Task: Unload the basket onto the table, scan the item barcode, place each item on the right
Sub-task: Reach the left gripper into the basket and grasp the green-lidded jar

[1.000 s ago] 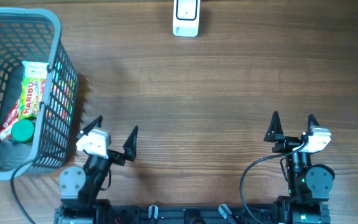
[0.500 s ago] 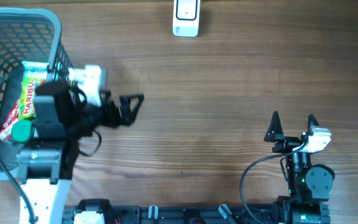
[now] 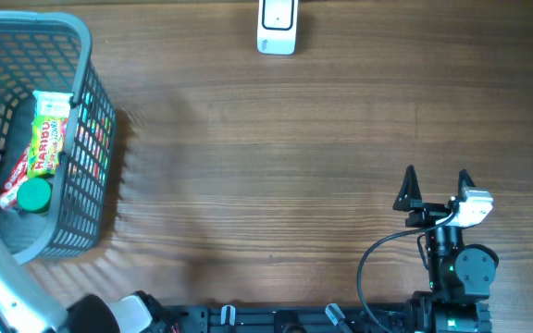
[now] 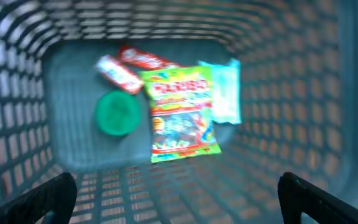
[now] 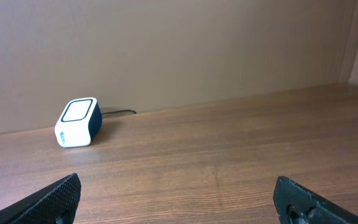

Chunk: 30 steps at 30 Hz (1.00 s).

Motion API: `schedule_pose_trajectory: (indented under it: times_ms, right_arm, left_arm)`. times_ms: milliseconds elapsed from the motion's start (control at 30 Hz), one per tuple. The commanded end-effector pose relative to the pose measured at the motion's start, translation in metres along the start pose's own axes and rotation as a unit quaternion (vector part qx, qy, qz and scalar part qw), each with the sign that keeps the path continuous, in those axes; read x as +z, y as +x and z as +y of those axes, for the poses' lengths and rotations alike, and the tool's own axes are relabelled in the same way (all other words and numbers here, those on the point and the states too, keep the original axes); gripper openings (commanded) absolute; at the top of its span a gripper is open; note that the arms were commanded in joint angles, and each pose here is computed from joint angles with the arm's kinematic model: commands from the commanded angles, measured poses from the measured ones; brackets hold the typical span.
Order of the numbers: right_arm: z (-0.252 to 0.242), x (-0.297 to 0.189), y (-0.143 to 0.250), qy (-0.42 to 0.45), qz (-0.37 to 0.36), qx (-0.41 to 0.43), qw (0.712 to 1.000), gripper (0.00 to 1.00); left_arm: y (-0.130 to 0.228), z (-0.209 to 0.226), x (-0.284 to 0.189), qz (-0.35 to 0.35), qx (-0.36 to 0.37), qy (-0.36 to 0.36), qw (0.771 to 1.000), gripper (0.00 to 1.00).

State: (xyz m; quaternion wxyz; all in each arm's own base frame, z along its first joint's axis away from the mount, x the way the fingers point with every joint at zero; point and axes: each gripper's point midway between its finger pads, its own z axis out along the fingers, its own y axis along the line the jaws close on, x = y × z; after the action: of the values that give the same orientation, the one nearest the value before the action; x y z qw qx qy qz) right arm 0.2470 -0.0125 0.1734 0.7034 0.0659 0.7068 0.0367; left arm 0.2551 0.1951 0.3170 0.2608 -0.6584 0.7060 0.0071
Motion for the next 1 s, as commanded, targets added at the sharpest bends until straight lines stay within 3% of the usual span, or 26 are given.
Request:
schedule_pose_trajectory:
  times_ms: [0,100,233,500,933,967]
  right_arm:
    - [0.000,0.000,-0.002,0.002,-0.005,-0.006,1.000,1.00]
    - [0.000,0.000,-0.002,0.002,-0.005,-0.006,1.000,1.00]
    - [0.000,0.000,-0.002,0.002,-0.005,-0.006,1.000,1.00]
    - [0.000,0.000,-0.002,0.002,-0.005,-0.006,1.000,1.00]
    - [0.000,0.000,-0.002,0.002,-0.005,-0.006,1.000,1.00]
    - [0.000,0.000,-0.002,0.002,-0.005,-0.006,1.000,1.00]
  left_arm:
    - [-0.008,0.047,0.040,0.024,-0.106,-0.090,0.990,1.00]
    - [0.010,0.077,0.078,0.062,-0.115,-0.146,0.981,1.00]
    - [0.027,0.091,0.127,0.073,-0.114,-0.158,0.978,1.00]
    - [0.031,0.094,0.161,0.072,-0.112,-0.156,0.979,1.00]
    - [0.084,0.112,0.235,0.200,-0.101,-0.233,0.946,1.00]
    - [0.087,0.113,0.235,0.203,-0.097,-0.239,0.944,0.92]
